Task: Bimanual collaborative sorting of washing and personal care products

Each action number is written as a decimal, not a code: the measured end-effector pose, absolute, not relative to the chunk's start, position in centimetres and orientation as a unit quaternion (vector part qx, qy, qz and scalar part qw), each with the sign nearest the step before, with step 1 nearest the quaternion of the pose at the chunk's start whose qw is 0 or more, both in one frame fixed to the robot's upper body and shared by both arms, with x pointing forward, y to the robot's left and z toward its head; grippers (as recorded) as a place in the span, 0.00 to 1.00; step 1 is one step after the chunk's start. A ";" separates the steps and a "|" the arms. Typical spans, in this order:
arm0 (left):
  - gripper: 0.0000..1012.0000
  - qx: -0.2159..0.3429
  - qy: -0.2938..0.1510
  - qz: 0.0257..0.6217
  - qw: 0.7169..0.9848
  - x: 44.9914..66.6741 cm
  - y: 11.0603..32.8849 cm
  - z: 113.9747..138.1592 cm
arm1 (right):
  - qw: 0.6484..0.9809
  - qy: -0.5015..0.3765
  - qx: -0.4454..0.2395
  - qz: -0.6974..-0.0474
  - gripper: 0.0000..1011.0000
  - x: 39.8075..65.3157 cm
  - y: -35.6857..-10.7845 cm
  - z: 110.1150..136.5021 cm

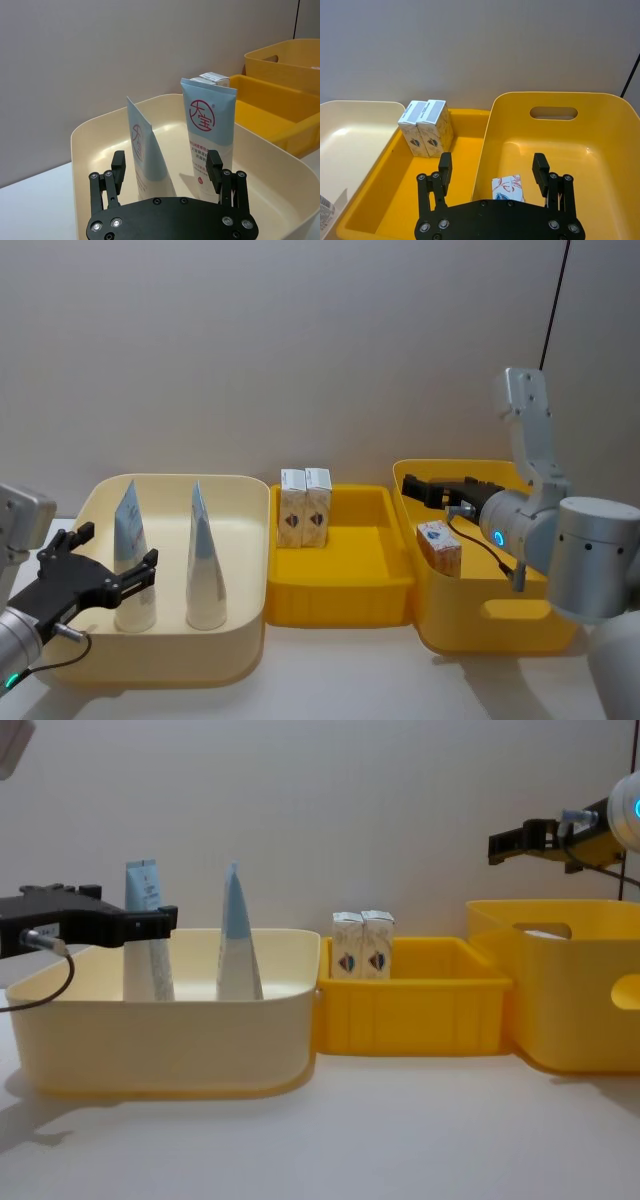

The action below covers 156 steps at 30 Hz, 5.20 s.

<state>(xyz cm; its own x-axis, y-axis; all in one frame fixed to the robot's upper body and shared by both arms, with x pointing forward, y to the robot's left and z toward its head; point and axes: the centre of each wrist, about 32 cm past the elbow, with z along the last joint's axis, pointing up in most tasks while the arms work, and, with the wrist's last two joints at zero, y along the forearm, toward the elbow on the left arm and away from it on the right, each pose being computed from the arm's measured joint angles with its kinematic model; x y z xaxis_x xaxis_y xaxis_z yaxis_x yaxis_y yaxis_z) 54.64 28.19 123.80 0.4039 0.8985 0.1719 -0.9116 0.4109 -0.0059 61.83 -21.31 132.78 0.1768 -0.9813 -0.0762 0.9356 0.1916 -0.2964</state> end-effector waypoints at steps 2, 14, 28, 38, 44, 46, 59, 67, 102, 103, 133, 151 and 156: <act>0.99 0.047 -0.075 0.540 0.837 54.8 28.2 123.9 | 0.762 0.125 -0.091 -0.629 0.99 61.8 -21.3 132.8; 0.99 0.073 -0.074 0.532 0.840 56.6 28.1 124.5 | 0.762 0.125 -0.091 -0.629 0.99 61.8 -21.3 132.8; 0.99 0.092 -0.067 0.533 0.838 58.7 28.4 124.6 | 0.762 0.125 -0.091 -0.629 0.99 61.8 -21.3 132.8; 0.99 0.101 -0.064 0.537 0.835 59.6 28.5 124.5 | 0.762 0.125 -0.091 -0.629 0.99 61.8 -21.3 132.8; 0.93 0.103 -0.063 0.538 0.834 59.9 28.6 124.5 | 0.762 0.125 -0.091 -0.629 0.99 61.8 -21.3 132.8; 0.87 0.104 -0.063 0.538 0.834 59.9 28.6 124.5 | 0.762 0.125 -0.091 -0.629 0.99 61.8 -21.3 132.8; 0.49 0.106 -0.062 0.539 0.833 60.2 28.6 124.5 | 0.762 0.125 -0.091 -0.629 0.99 61.8 -21.3 132.8; 0.31 0.106 -0.062 0.539 0.833 60.2 28.6 124.5 | 0.762 0.125 -0.091 -0.629 0.99 61.8 -21.3 132.8; 0.25 0.118 -0.086 0.536 0.832 60.4 28.4 125.8 | 0.762 0.125 -0.091 -0.629 0.99 61.8 -21.3 132.8; 0.25 0.118 -0.092 0.535 0.832 60.4 28.3 126.2 | 0.762 0.125 -0.091 -0.629 0.99 61.8 -21.3 132.8; 0.25 0.015 -0.260 0.457 0.851 62.3 26.7 137.2 | 0.776 0.099 -0.086 -0.617 0.99 61.7 -20.9 133.0; 0.25 -0.054 -0.264 0.396 0.878 64.5 25.9 138.5 | 0.835 0.023 -0.091 -0.542 0.99 60.6 -19.9 133.8; 0.25 -0.064 -0.254 0.387 0.884 64.9 25.8 138.3 | 0.857 -0.008 -0.098 -0.506 0.99 60.1 -19.4 134.0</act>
<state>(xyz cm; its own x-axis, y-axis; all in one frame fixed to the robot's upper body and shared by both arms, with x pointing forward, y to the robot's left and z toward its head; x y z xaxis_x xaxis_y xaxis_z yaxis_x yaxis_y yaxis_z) 64.93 25.76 138.31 0.5704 0.7172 0.4003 -0.6524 0.6917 -0.3097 60.08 -19.44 134.05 0.4876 -0.8657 0.1127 0.8688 0.4685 -0.1603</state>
